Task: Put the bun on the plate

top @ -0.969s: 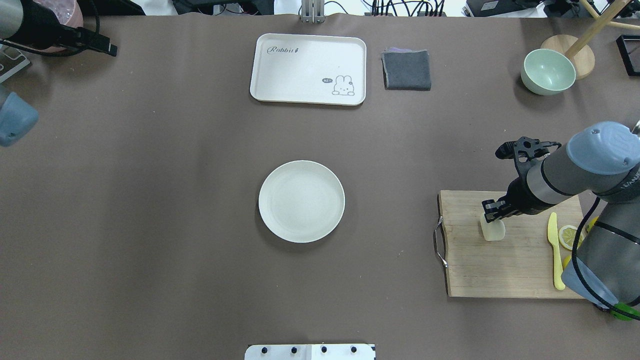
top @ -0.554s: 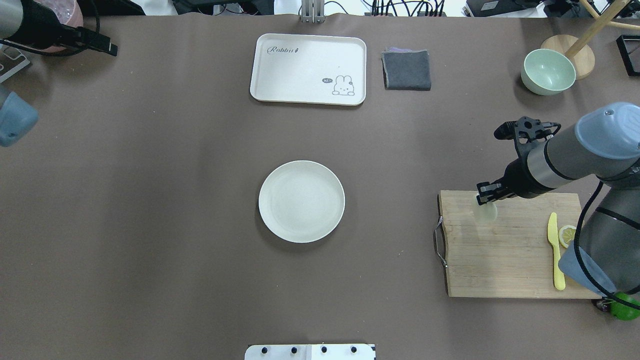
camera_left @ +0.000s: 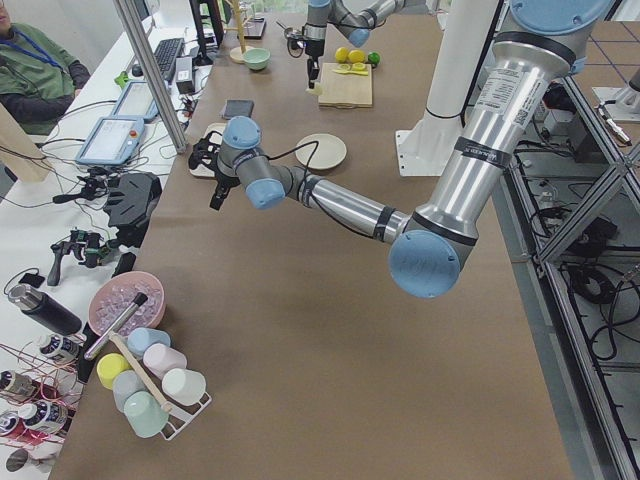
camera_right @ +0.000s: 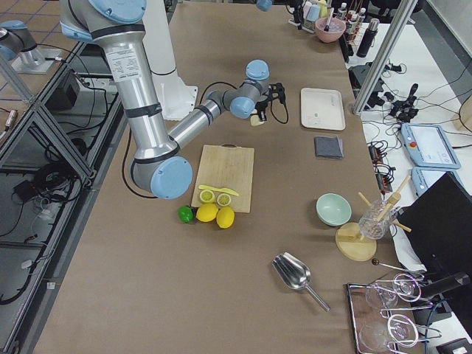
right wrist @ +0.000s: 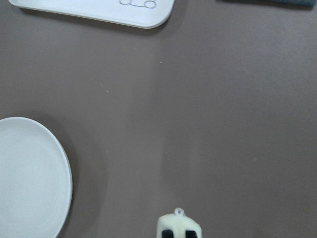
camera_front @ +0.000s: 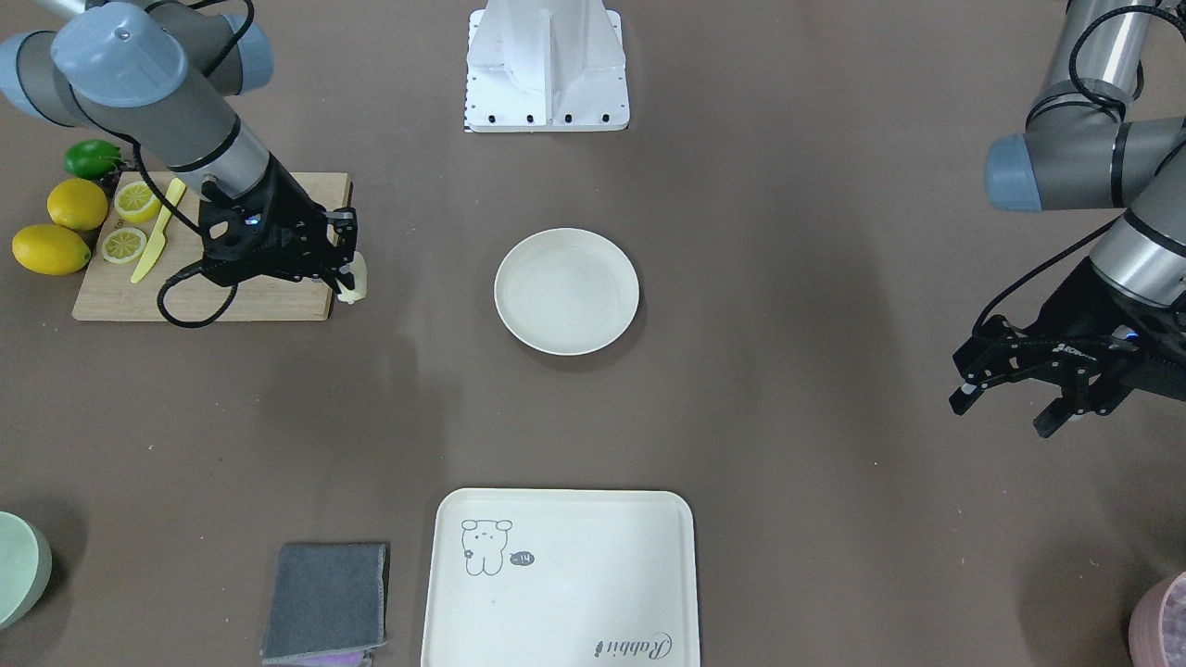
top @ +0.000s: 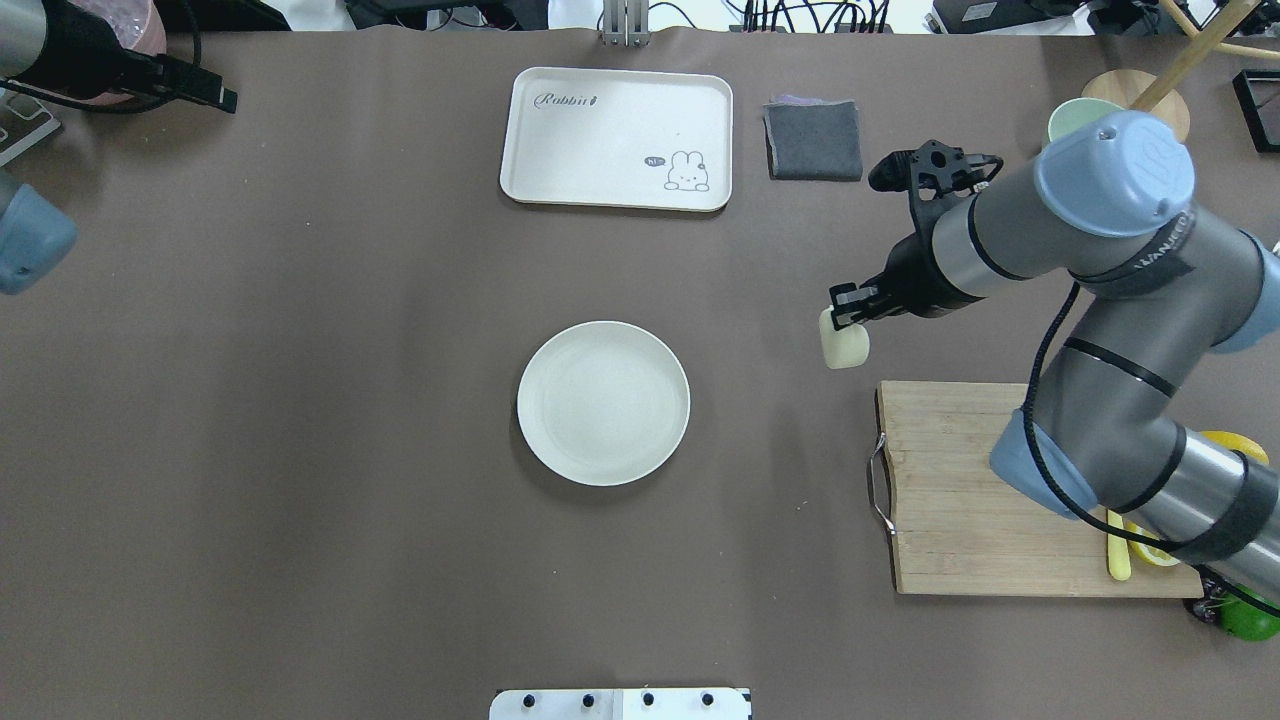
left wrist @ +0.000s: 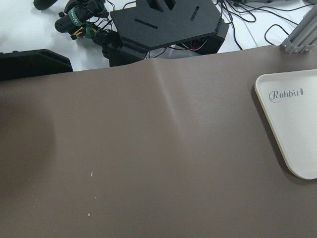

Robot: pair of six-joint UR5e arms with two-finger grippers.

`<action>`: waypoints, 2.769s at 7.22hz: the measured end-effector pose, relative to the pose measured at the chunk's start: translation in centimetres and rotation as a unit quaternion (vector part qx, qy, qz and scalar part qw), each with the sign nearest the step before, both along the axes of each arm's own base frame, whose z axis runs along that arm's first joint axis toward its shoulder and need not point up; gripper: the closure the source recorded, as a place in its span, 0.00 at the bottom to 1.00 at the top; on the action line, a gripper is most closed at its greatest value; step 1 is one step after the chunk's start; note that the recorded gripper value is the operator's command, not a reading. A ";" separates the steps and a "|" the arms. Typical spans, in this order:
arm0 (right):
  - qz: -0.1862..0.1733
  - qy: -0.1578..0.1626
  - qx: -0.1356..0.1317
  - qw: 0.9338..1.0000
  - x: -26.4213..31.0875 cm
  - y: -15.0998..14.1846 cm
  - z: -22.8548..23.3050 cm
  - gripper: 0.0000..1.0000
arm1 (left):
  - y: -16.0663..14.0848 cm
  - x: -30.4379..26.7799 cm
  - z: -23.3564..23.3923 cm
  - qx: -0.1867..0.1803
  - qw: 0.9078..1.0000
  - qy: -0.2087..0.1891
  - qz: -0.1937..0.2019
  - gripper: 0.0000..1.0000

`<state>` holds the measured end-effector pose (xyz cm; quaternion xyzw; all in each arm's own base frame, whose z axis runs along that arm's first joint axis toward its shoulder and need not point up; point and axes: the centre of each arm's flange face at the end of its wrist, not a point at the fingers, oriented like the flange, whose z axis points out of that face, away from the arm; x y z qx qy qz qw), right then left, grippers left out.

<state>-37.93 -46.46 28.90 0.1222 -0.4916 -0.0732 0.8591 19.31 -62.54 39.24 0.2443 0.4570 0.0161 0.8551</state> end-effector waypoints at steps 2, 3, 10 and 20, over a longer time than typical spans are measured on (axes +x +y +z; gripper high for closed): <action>0.020 -0.015 0.008 1.000 -5.2 0.3 -4.5 1.00 | 1.2 -0.4 1.4 0.000 1.000 -0.002 0.003 0.02; 0.022 -0.018 0.016 0.999 -7.3 1.5 -5.6 1.00 | 1.4 -0.3 1.7 0.004 1.000 0.000 0.005 0.02; 0.015 -0.006 0.055 0.998 -19.1 5.3 -10.5 0.01 | 2.2 1.3 1.9 0.016 1.000 0.007 0.017 0.02; 0.005 0.015 0.042 0.999 -1.9 -8.9 -3.0 0.00 | -1.6 -10.5 6.7 -0.065 0.997 0.013 -0.030 0.02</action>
